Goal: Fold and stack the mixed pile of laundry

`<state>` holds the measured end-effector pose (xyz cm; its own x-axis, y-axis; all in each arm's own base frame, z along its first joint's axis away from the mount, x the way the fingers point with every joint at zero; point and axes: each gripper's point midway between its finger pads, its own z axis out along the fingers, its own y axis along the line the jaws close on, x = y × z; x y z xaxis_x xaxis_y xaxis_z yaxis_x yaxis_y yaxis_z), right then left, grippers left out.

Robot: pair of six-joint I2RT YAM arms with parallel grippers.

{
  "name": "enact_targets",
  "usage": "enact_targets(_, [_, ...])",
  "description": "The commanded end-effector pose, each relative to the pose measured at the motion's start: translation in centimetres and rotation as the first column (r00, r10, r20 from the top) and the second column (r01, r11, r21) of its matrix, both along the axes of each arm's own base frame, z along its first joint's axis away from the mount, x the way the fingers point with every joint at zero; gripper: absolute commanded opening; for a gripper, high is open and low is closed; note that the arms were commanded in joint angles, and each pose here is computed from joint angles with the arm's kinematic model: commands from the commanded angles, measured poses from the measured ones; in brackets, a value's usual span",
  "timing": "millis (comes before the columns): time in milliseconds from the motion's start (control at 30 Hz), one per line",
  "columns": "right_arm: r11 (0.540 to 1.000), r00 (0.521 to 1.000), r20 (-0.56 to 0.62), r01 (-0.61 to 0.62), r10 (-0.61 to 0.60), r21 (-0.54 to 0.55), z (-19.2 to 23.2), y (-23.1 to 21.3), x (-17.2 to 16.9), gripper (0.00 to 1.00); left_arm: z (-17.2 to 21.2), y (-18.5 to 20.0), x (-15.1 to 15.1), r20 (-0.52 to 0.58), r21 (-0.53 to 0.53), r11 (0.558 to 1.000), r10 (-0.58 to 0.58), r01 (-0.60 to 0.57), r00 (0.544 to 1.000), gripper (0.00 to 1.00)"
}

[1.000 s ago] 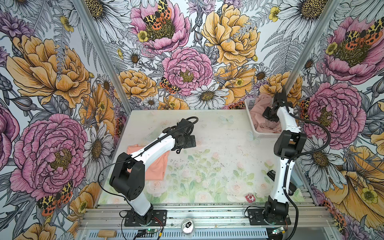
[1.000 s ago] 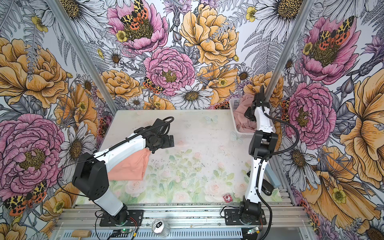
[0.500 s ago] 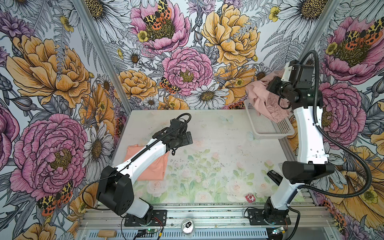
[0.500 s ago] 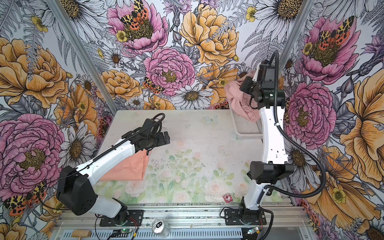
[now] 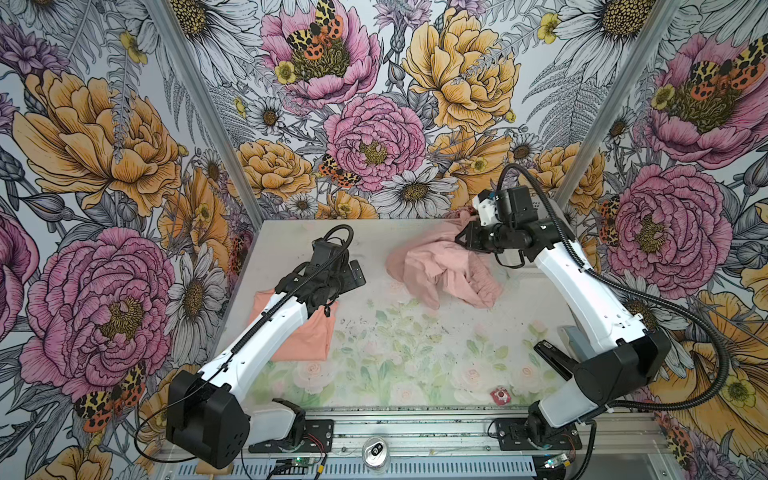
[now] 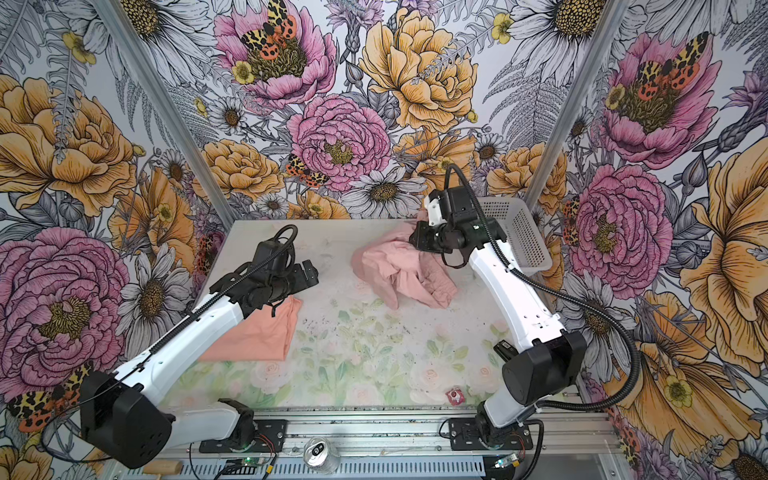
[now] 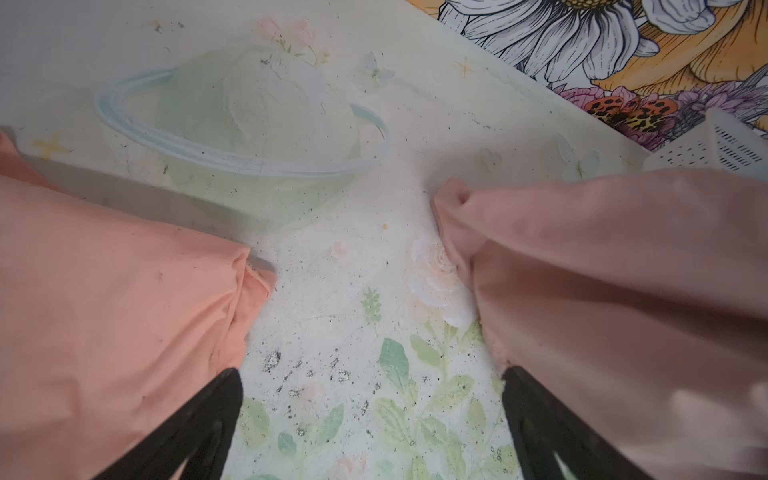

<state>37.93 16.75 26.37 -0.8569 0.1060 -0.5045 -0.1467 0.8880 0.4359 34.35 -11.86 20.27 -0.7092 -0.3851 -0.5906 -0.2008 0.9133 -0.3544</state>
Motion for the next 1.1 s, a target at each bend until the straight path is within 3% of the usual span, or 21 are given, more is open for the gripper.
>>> enact_targets(0, [0.993,0.992,0.047,0.115,-0.113,-0.037,0.5,-3.1,-0.6,0.55,0.2,-0.3,0.4,0.016,-0.009,1.000,-0.003,0.003,1.000,0.99])
enact_targets(167, [0.981,0.985,-0.076,0.141,-0.152,-0.132,-5.5,-4.6,-2.0,0.60,-0.4,-2.0,0.8,-0.004,0.001,0.999,-0.040,0.040,0.999,0.99])
enact_targets(400, [0.977,0.971,-0.171,0.140,-0.167,-0.159,-11.8,-5.0,-4.3,0.62,-1.2,-4.8,1.2,-0.029,0.017,0.994,-0.110,0.111,0.994,0.99])
enact_targets(633, [0.976,0.975,-0.158,0.131,-0.159,-0.174,-15.7,-5.2,-2.9,0.70,-2.6,-7.9,0.7,-0.067,0.027,0.979,-0.199,0.201,0.978,0.99])
enact_targets(800, [0.978,0.978,-0.100,0.170,-0.182,-0.119,-16.2,-5.6,-0.1,0.69,-3.6,-9.2,-0.4,-0.094,0.029,0.971,-0.234,0.238,0.968,0.99])
enact_targets(900, [0.981,0.979,-0.090,0.175,-0.183,-0.090,-16.7,-5.6,1.2,0.56,-3.9,-9.2,-0.7,-0.100,0.027,0.971,-0.234,0.237,0.967,0.99])
enact_targets(1067, [0.986,0.986,-0.033,0.163,-0.163,-0.024,-13.8,-5.1,2.2,0.11,-3.5,-8.9,-0.9,-0.088,0.031,0.972,-0.228,0.232,0.970,0.99])
